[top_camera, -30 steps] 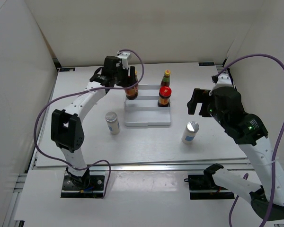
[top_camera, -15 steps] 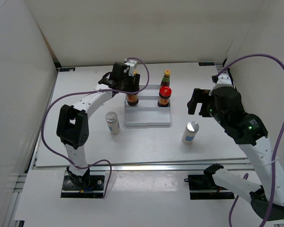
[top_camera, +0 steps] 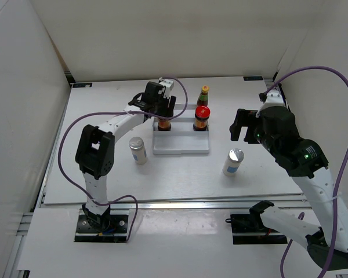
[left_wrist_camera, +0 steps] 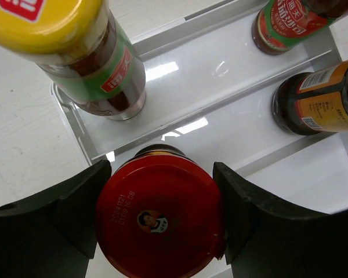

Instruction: Organize the condiment bottles

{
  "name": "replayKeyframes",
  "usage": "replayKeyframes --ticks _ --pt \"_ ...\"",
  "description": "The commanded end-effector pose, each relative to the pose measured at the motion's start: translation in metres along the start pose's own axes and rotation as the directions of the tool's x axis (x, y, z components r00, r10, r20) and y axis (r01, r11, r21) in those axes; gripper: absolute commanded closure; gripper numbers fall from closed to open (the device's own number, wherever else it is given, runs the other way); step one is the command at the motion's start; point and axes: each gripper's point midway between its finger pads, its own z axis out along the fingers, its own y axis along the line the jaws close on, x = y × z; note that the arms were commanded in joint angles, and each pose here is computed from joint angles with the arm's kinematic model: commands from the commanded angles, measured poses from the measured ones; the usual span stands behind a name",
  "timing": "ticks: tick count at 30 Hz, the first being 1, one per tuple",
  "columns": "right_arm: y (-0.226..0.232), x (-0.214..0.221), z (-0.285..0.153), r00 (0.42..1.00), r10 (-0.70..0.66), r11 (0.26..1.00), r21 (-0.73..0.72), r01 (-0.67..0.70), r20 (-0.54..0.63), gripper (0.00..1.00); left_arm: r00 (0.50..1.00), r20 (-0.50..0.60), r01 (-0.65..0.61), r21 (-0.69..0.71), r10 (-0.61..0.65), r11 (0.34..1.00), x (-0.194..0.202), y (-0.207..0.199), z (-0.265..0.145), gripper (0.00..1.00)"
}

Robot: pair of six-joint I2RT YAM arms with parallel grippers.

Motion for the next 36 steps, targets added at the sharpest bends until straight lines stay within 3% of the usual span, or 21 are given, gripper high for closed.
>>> replayKeyframes --ticks 1,2,5,6,7,9,10,11,20,24,26,29,30,31,33,36 --pt "-0.003 -0.007 -0.004 1.0 0.001 1.0 0.009 -0.001 0.025 0.0 0.994 0.106 -0.002 -0.004 0.002 1.0 -0.032 -0.002 -0.012 0.89" --pt "-0.003 -0.007 -0.004 1.0 0.001 1.0 0.009 -0.001 0.025 0.0 0.994 0.106 -0.002 -0.004 0.002 1.0 -0.032 -0.002 -0.012 0.89" --pt "-0.001 -0.006 -0.004 1.0 0.001 1.0 0.0 -0.001 0.022 0.0 0.995 0.101 -0.002 -0.005 0.002 1.0 -0.032 -0.002 -0.01 0.77" --pt "-0.001 -0.006 -0.004 1.0 0.001 1.0 0.0 -0.001 0.022 0.0 0.994 0.107 -0.002 -0.004 0.002 1.0 -0.037 -0.003 -0.012 0.68" --pt "-0.001 -0.006 -0.004 1.0 0.001 1.0 0.0 -0.001 0.022 0.0 0.994 0.105 -0.001 -0.016 0.002 1.0 -0.038 -0.001 -0.013 0.46" --pt "-0.001 -0.006 -0.004 1.0 0.001 1.0 0.0 -0.001 0.022 0.0 0.993 0.118 0.003 -0.046 0.003 0.999 -0.044 0.004 -0.015 0.28" --pt "-0.001 -0.006 -0.004 1.0 0.01 1.0 0.0 -0.01 0.022 0.0 0.993 0.118 0.004 -0.055 0.003 0.998 -0.044 0.006 -0.015 0.1" --pt "-0.001 -0.006 -0.004 1.0 0.01 1.0 0.0 -0.01 0.022 0.0 0.992 0.129 -0.001 -0.057 0.008 0.998 -0.05 0.002 -0.02 0.0" --pt "-0.007 0.003 0.004 0.998 0.057 0.997 0.052 -0.057 -0.002 0.0 0.967 0.254 0.013 -0.092 0.011 0.996 -0.117 0.0 -0.088 0.0" --pt "-0.009 0.021 0.018 0.994 0.078 0.993 0.095 -0.07 -0.074 0.0 0.915 0.404 0.023 -0.067 0.006 0.998 -0.172 -0.005 -0.167 0.0" --pt "-0.011 0.037 0.028 0.986 0.086 0.989 0.13 -0.068 -0.143 0.0 0.897 0.443 0.041 -0.093 0.005 0.995 -0.178 0.0 -0.197 0.0" --pt "-0.006 0.056 0.041 0.967 0.098 0.989 0.13 -0.068 -0.237 0.0 0.889 0.456 0.11 -0.139 -0.035 0.984 -0.153 0.021 -0.233 0.0" --pt "-0.009 0.061 0.046 0.962 0.101 0.987 0.148 -0.065 -0.254 0.0 0.867 0.495 0.159 -0.149 -0.066 0.976 -0.147 0.039 -0.262 0.0" --pt "-0.009 0.061 0.046 0.962 0.101 0.987 0.148 -0.065 -0.254 0.0 0.892 0.438 0.202 -0.166 -0.111 0.965 -0.111 0.051 -0.248 0.0" --pt "-0.014 0.07 0.051 0.953 0.113 0.983 0.171 -0.066 -0.28 0.0 0.894 0.422 0.262 -0.222 -0.15 0.939 -0.062 0.077 -0.256 0.0" --pt "-0.021 0.085 0.058 0.941 0.121 0.976 0.21 -0.054 -0.317 0.0 0.871 0.471 0.293 -0.275 -0.137 0.916 -0.032 0.093 -0.274 0.0"
